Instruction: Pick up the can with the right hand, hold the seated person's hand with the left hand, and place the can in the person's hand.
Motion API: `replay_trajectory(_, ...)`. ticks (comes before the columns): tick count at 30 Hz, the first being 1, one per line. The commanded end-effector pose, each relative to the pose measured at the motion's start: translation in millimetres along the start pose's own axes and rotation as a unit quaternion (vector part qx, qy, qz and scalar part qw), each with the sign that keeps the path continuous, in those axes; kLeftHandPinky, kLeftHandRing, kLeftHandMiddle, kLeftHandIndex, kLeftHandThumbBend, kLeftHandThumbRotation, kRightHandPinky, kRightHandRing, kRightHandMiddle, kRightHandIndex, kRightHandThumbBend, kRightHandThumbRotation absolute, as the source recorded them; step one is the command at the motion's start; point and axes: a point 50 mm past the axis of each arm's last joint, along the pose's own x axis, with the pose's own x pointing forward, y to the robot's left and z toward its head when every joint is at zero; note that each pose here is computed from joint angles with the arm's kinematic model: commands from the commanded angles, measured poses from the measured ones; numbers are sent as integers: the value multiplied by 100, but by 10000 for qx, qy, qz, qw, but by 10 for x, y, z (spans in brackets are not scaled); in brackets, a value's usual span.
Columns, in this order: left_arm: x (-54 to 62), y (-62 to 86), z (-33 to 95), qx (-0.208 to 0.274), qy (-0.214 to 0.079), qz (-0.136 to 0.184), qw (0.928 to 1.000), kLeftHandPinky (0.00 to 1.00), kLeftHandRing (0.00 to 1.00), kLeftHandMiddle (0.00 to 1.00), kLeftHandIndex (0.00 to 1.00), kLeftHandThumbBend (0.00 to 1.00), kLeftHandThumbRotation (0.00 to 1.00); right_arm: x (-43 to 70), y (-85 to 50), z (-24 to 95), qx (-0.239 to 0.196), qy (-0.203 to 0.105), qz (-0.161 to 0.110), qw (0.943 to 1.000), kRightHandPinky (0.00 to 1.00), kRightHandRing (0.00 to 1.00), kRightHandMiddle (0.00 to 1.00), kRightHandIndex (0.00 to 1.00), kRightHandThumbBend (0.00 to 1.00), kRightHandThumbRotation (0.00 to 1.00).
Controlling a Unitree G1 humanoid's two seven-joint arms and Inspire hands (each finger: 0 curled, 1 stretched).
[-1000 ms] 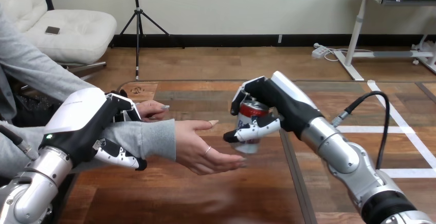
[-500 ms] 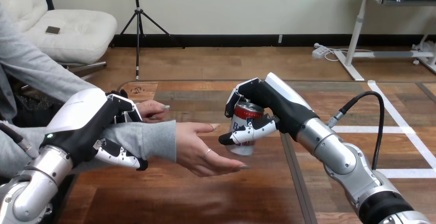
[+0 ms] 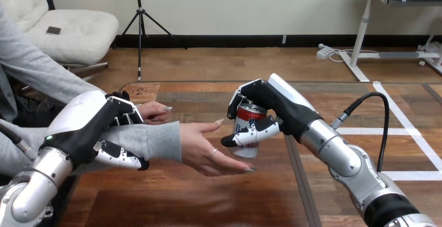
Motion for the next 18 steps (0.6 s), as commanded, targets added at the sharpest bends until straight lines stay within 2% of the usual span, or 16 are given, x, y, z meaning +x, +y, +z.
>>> replay_trajectory(1,123,335,221,59,-471,593,9971,28,32,40,45,84,0,233,-267,410,-242,-836,-314,9957,23,25,33,42,79,0)
replay_trajectory(18,113,343,234,38,-478,543,9974,29,33,40,46,86,0,238,-222,432,-207,-913,-287,9952,19,21,31,41,78,0)
